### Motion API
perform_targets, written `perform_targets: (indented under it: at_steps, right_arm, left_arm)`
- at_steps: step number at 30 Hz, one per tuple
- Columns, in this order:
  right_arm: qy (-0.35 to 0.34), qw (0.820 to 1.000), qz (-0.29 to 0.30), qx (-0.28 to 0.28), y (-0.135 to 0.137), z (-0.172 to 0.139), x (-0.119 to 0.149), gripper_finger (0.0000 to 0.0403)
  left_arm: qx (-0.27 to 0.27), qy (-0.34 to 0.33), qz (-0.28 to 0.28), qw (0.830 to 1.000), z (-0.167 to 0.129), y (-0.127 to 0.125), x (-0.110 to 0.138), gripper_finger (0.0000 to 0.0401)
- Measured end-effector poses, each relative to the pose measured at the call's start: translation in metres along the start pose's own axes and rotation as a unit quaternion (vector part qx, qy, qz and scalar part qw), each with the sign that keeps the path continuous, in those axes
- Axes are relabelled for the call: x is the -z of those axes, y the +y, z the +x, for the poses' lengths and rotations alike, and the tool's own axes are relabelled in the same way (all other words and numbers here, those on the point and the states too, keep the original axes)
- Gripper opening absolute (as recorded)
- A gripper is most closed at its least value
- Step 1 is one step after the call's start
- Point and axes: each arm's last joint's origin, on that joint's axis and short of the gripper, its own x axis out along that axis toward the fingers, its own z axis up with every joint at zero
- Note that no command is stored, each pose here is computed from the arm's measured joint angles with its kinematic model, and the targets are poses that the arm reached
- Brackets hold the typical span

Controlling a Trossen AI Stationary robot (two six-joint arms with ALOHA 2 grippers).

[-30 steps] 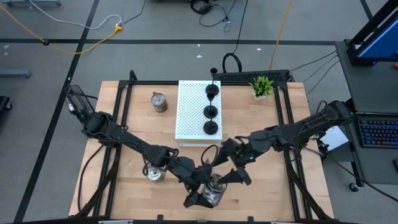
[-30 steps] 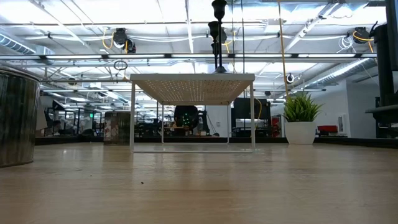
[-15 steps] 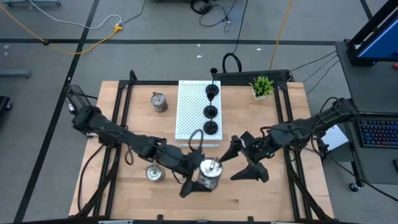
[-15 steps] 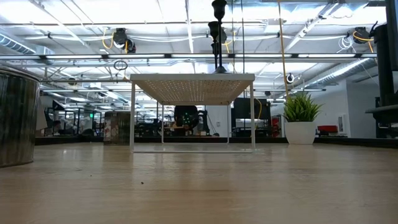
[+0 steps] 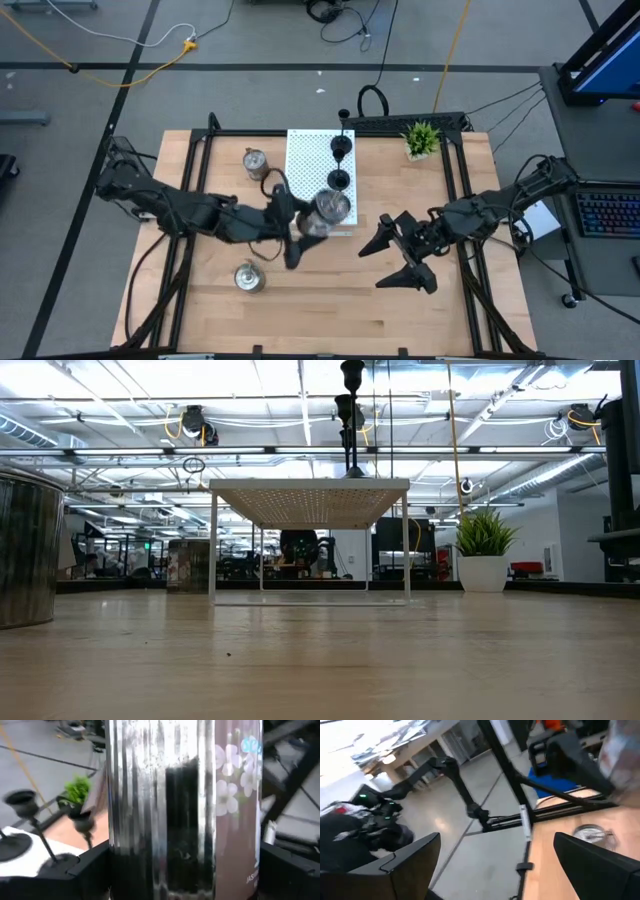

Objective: Pick & Place candle stick holders
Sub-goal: Put the bottom right brown scented candle on the shelf

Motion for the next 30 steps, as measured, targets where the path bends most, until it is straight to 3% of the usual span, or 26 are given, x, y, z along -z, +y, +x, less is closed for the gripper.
perform_targets:
  at_steps: [10,20,30]
  right_arm:
    - [0.013,1.0,0.004,0.008,-0.002,0.0,0.003,0.0379]
    - [0.025,1.0,0.0,0.015,-0.003,0.0,0.005,0.0379]
    - [0.03,0.999,-0.015,0.036,-0.007,0.0,0.006,0.0379]
  left_arm:
    - [-0.083,-0.044,0.031,0.995,-0.018,0.013,-0.015,0.0365]
    - [-0.227,-0.026,0.05,0.972,-0.035,0.03,-0.009,0.0365]
    - [-0.343,0.004,0.023,0.939,-0.038,0.055,0.008,0.0365]
